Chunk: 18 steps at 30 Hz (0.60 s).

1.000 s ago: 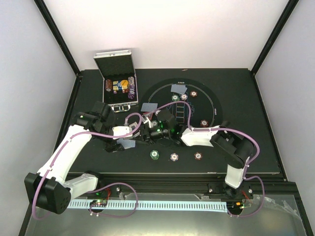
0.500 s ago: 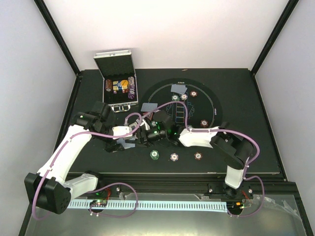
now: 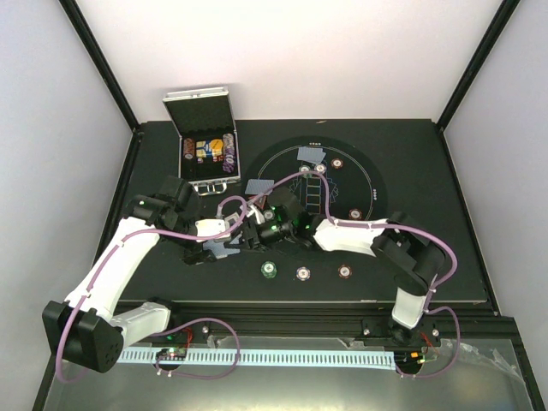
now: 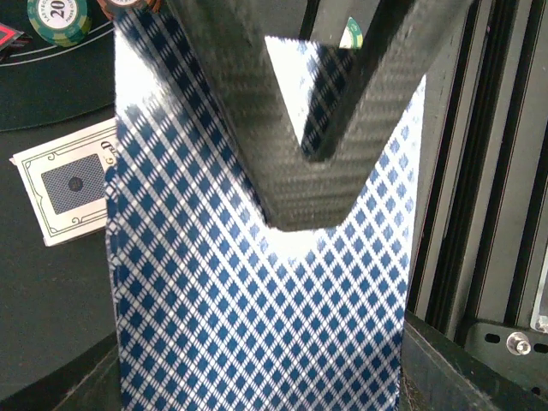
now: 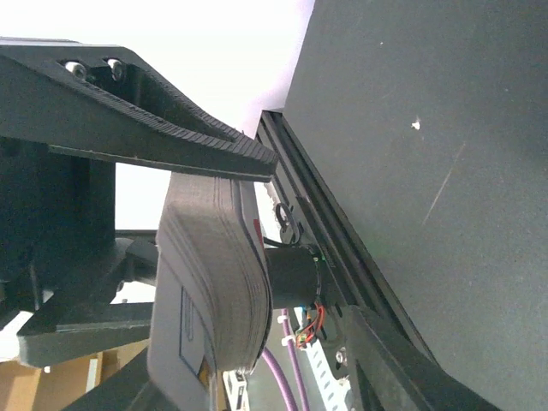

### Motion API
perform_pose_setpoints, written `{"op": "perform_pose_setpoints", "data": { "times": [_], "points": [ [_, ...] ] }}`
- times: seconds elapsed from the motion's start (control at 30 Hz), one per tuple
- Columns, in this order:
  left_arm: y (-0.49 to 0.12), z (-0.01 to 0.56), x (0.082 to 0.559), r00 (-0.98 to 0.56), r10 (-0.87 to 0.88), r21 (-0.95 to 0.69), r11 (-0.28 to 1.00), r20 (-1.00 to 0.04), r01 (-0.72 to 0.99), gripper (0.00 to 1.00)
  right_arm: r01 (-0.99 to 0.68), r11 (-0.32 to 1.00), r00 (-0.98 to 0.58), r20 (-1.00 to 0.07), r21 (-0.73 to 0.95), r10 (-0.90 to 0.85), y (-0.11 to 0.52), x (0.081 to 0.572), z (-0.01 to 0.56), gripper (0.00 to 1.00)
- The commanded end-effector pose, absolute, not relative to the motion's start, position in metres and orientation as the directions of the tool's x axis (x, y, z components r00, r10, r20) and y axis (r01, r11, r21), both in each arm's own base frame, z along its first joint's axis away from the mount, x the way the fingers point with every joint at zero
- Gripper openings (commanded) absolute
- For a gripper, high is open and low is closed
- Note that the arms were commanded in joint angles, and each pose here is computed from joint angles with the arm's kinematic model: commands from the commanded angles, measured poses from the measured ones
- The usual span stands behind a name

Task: Distribute texas hold em gaming equipment

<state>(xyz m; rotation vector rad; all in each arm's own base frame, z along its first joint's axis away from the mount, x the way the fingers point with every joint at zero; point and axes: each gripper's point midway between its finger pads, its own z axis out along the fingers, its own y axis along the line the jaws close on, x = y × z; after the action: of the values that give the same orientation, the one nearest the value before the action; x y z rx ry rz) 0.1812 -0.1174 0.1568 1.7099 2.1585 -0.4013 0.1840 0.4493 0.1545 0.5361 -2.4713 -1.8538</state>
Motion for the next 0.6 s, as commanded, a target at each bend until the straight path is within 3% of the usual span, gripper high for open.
{"op": "perform_pose_setpoints", "data": {
  "times": [0.0, 0.37, 0.57],
  "points": [
    [-0.12, 0.171, 0.186, -0.188, 0.863, 0.033, 0.23, -0.469, 0.973, 0.02, -0.281, 0.281, -0.94, -0.204, 0.917, -0.273, 0.433, 0.184, 0.153, 0.41],
    [-0.118, 0.171, 0.185, -0.191, 0.866, 0.04, 0.236, -0.462, 0.971, 0.02, -0.292, 0.285, -0.943, -0.224, 0.913, -0.247, 0.426, 0.187, 0.166, 0.15],
    [-0.118, 0.17, 0.185, -0.192, 0.865, 0.039, 0.236, -0.463, 0.971, 0.02, -0.301, 0.294, -0.944, -0.238, 0.907, -0.229, 0.417, 0.189, 0.172, 0.11]
  ]
}}
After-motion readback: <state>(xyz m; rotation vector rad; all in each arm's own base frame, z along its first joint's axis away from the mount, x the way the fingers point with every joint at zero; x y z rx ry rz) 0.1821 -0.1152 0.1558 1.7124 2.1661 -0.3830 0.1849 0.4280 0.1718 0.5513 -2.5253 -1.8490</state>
